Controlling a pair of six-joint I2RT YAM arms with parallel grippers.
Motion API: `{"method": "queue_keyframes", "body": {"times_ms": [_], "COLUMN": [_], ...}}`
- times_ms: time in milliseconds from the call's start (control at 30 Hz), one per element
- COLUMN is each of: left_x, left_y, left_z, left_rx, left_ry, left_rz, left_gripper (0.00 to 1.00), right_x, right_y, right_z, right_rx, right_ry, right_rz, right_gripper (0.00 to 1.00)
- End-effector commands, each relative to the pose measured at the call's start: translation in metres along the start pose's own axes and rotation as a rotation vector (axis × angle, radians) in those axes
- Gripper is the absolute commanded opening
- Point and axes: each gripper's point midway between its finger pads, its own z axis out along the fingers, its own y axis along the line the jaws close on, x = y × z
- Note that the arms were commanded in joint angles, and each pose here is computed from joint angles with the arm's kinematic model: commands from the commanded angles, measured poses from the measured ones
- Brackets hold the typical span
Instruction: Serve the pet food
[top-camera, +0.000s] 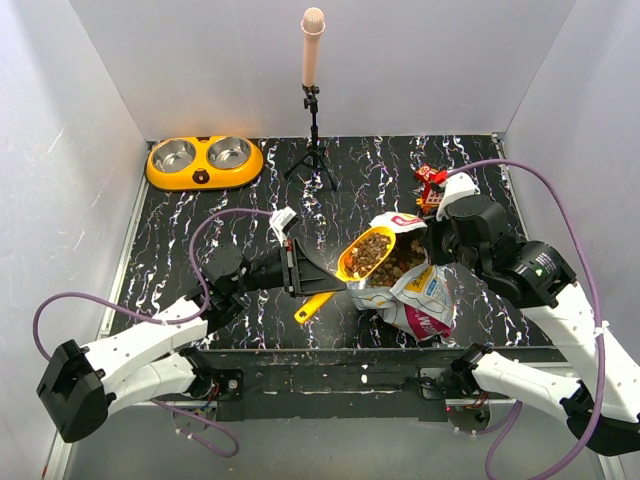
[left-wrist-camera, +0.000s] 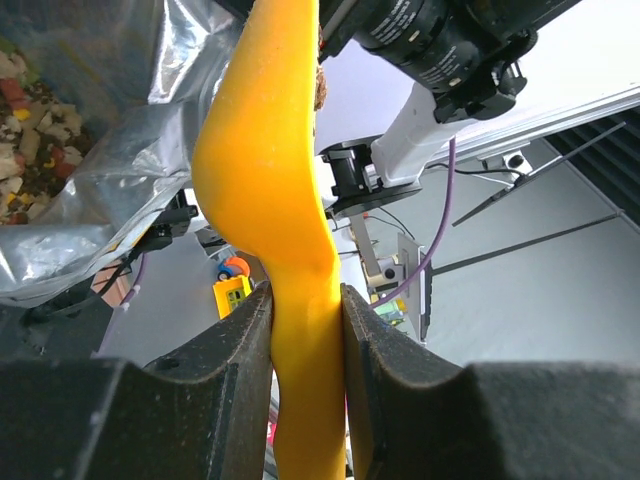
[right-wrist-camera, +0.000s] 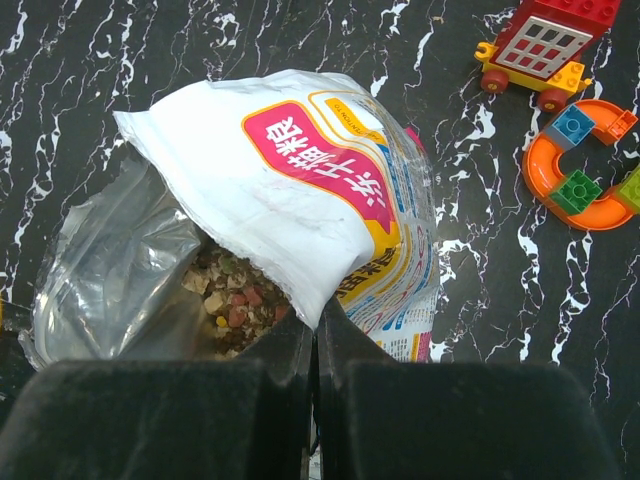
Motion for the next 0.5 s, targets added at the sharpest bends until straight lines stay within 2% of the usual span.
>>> {"method": "queue_keyframes", "body": {"times_ms": [0, 267, 467], "left_x": [-0.022, -0.100, -0.175], "left_y": [-0.033, -0.036, -0.003], "left_z": [0.008, 0.037, 0.015], "left_rx": [0.031, -0.003, -0.084], "left_ry": [-0.048, -0.169, -0.325], "left_rz": [0.055, 0.015, -0.058], "left_gripper": [0.00, 0.00, 0.00], "right_x": [-0.036, -0.029, -0.025], "right_y": [-0.004, -0.005, -0.003], "right_z": [-0.024, -0.030, -0.036], "right_rx": [-0.006, -0.019, -0.045], "right_ry": [-0.161, -0.143, -0.131], "right_rz": [0.045, 0.025, 0.026], "right_gripper": [0.01, 0.01, 0.01]}}
